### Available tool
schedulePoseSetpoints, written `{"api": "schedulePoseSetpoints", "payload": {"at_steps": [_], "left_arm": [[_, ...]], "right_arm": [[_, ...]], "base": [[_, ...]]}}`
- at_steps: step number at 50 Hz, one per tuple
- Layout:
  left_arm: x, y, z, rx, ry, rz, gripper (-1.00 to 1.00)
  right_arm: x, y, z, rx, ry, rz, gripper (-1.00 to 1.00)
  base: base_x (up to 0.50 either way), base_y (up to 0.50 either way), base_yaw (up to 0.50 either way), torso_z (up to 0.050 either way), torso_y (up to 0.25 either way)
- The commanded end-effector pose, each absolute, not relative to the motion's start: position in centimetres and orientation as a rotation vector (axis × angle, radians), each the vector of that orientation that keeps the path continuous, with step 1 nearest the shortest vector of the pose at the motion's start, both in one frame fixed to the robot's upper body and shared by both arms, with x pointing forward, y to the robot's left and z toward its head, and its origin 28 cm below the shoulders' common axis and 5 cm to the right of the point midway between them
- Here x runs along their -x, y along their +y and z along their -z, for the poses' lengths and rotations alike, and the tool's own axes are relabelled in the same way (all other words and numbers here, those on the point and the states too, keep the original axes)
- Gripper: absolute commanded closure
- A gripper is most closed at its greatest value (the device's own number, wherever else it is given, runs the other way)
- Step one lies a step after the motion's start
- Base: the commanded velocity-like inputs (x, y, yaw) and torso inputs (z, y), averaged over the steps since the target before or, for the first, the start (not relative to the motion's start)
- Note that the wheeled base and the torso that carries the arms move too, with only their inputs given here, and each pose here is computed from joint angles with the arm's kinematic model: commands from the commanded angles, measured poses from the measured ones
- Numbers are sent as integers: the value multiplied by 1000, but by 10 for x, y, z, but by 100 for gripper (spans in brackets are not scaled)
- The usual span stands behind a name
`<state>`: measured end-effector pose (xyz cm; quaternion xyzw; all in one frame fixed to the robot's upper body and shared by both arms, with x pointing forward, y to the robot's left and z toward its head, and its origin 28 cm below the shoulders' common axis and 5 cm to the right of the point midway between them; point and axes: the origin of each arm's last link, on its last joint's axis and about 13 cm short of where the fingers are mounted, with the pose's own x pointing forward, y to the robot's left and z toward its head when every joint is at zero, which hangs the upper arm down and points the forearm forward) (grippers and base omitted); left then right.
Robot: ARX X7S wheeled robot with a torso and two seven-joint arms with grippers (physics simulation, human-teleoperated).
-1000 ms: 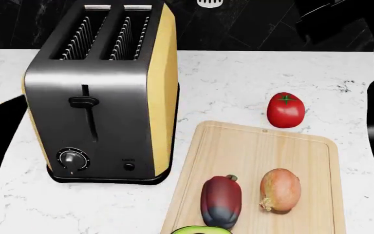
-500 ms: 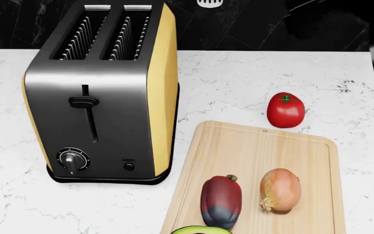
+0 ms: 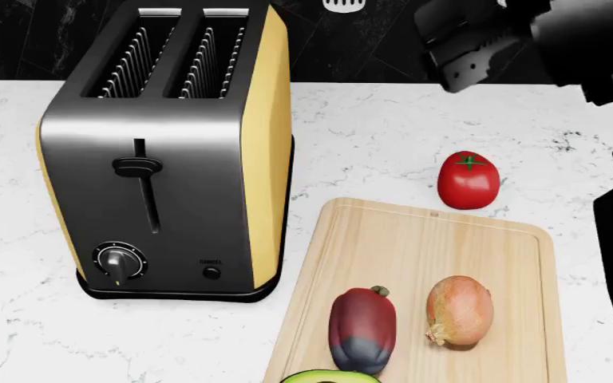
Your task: Place the avocado, onion, tomato and bell pepper on the cutting board.
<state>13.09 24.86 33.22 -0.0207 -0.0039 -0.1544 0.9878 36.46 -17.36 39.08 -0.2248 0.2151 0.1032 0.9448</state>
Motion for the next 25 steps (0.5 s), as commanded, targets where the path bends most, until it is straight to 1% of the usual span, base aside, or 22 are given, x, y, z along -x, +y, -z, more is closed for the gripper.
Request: {"api": "schedulePoseSetpoints", "payload": {"at_steps": [1, 11, 25], "left_arm": [[-131, 248, -332, 32, -45, 352, -100], [-130, 248, -332, 22, -39, 342, -100], [-132, 248, -335, 15, -45, 343, -100]], "right_arm": [[-377, -161, -389, 520, 475, -256, -100], [-400, -162, -364, 485, 501, -253, -100], [-408, -160, -335, 415, 521, -262, -100]], "base": [[0, 0, 0, 0, 0], [0, 0, 0, 0, 0], [0, 0, 0, 0, 0]]}}
